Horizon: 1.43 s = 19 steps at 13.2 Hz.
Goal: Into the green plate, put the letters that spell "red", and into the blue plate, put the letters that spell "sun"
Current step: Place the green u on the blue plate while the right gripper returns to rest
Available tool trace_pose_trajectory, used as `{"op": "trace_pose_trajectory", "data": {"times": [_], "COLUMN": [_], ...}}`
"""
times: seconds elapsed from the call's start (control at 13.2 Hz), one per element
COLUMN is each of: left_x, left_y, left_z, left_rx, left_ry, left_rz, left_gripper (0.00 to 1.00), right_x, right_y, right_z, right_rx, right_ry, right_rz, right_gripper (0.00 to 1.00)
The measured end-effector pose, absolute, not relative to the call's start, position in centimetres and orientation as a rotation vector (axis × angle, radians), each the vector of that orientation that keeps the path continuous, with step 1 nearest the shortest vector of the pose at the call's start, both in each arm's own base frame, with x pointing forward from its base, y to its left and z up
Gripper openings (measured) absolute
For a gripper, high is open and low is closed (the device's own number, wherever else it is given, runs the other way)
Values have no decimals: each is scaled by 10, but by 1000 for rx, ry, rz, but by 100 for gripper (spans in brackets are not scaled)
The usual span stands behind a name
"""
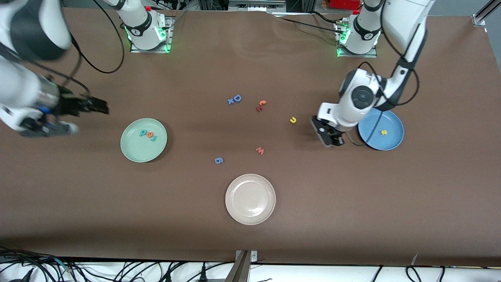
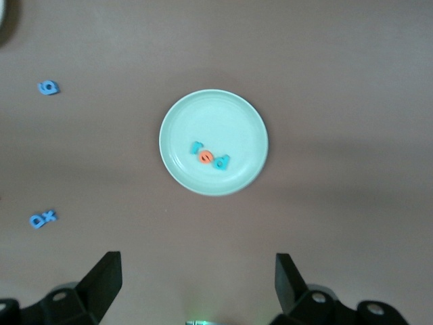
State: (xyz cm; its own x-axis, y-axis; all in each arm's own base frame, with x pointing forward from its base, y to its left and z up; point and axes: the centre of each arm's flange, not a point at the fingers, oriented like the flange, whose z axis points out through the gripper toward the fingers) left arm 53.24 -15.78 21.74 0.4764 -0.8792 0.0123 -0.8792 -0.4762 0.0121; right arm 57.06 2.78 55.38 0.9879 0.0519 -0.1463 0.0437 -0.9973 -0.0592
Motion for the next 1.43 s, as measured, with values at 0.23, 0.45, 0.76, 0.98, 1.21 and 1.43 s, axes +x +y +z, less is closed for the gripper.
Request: {"op": "trace_pose_trajectory", "data": {"times": [0.23, 0.45, 0.76, 0.98, 1.21, 1.43], "left_x": [545, 543, 520, 511, 517, 528], "left_y": [-76, -23, -5, 5, 5, -21], "left_z": [240, 247, 219, 198, 201, 217], "left_rx": [2791, 2851, 2894, 2902, 2912, 2918], "left_ry": [-1416, -1277, -1052, -967, -960, -927], "left_rz": [-66, -151, -323, -389, -372, -306], "left_gripper": [28, 28, 29, 39, 63, 62], "right_x": [545, 542, 542, 543, 545, 551], "right_y": [11, 38, 29, 17, 14, 15], "right_z": [577, 587, 588, 591, 599, 603], "right_rx": [-3102, -3227, -3214, -3172, -3140, -3139], "right_ry": [-74, -194, -155, -98, -74, -71], "right_rz": [184, 167, 170, 155, 101, 20], "right_gripper": [100, 100, 100, 100, 100, 100]}}
